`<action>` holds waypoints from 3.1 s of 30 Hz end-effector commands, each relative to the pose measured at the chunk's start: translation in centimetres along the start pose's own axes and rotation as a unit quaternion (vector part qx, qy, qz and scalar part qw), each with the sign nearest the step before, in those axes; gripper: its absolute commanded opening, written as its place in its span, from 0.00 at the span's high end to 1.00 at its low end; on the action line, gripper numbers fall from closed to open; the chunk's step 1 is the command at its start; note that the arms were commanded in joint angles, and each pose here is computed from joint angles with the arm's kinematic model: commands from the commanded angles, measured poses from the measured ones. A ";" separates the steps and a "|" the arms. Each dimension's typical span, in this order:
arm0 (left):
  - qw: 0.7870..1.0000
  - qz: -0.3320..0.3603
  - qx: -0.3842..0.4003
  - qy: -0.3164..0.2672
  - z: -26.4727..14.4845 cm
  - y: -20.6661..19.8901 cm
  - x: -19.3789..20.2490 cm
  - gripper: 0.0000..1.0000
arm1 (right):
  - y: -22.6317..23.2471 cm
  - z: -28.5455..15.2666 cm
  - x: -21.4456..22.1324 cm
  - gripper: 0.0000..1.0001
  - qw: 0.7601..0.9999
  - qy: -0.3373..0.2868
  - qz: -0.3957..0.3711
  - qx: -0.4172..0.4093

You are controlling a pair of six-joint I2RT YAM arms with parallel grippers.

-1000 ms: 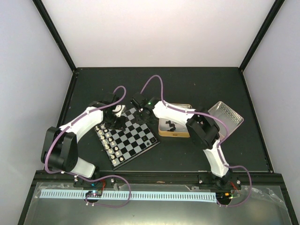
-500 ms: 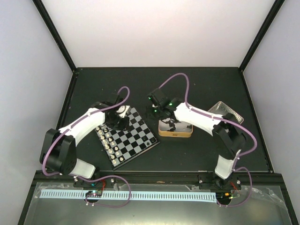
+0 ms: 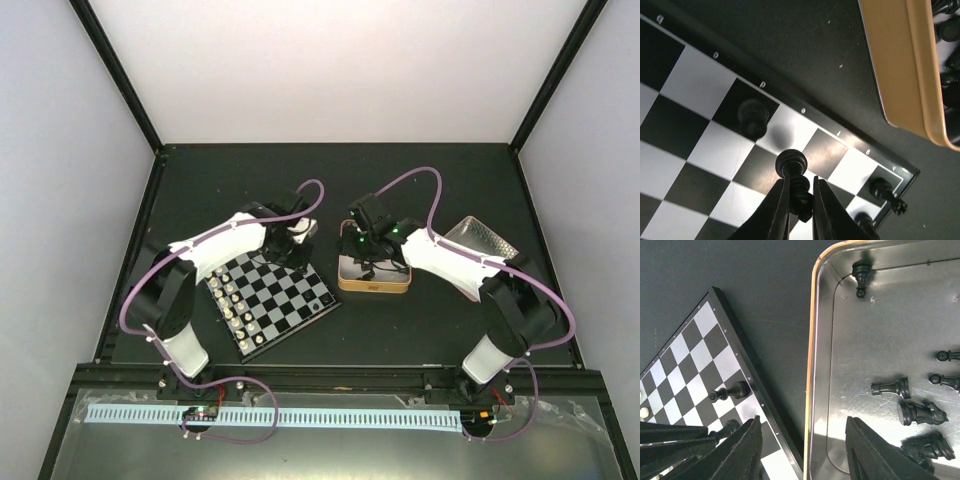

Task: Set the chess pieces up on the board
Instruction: Place the chess piece on the chessboard, then pick up the chess piece from the storage box.

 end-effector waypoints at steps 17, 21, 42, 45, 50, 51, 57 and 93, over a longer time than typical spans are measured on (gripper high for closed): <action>1.000 0.008 -0.005 0.016 2.0 -1.2 -1.8 0.74 | -0.1 -0.6 -0.7 0.53 1.000 -0.017 0.002 -0.012; 1.000 0.008 0.012 0.007 1.5 -1.8 -1.9 0.72 | -0.1 -1.0 -0.7 0.53 1.000 -0.021 0.004 -0.014; 1.000 -0.009 -0.015 -0.004 1.8 -0.7 -1.6 0.85 | -1.2 -4.3 -0.3 0.53 0.999 -0.049 0.010 -0.013; 0.999 -0.011 -0.030 -0.003 2.1 -0.3 -1.5 0.88 | -1.3 -4.3 -0.1 0.53 0.999 -0.047 0.010 -0.013; 0.999 -0.011 -0.037 -0.009 2.1 -0.1 -1.8 0.88 | -1.5 -4.5 0.1 0.53 0.999 -0.048 0.011 -0.012; 0.999 -0.012 -0.039 -0.009 2.2 -0.1 -1.8 0.88 | -1.5 -4.5 0.1 0.53 0.999 -0.048 0.012 -0.012; 1.000 -0.010 -0.018 -0.004 2.1 -0.6 -1.5 0.72 | -1.5 -4.6 0.2 0.53 0.999 -0.044 0.013 -0.014; 0.834 -0.067 -0.083 -0.542 -22.2 6.2 4.3 0.10 | -9.1 1.3 -0.7 0.54 0.975 0.079 -0.123 0.165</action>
Point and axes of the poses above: each gripper's point midway between its finger pads, its own z axis out along the fingers, its own y axis along the line the jaws close on, x = y × z, the point moved 4 cm from there along -z, back along the fingers, and after that the axes turned 2 degrees about z, right-handed, at the moved point
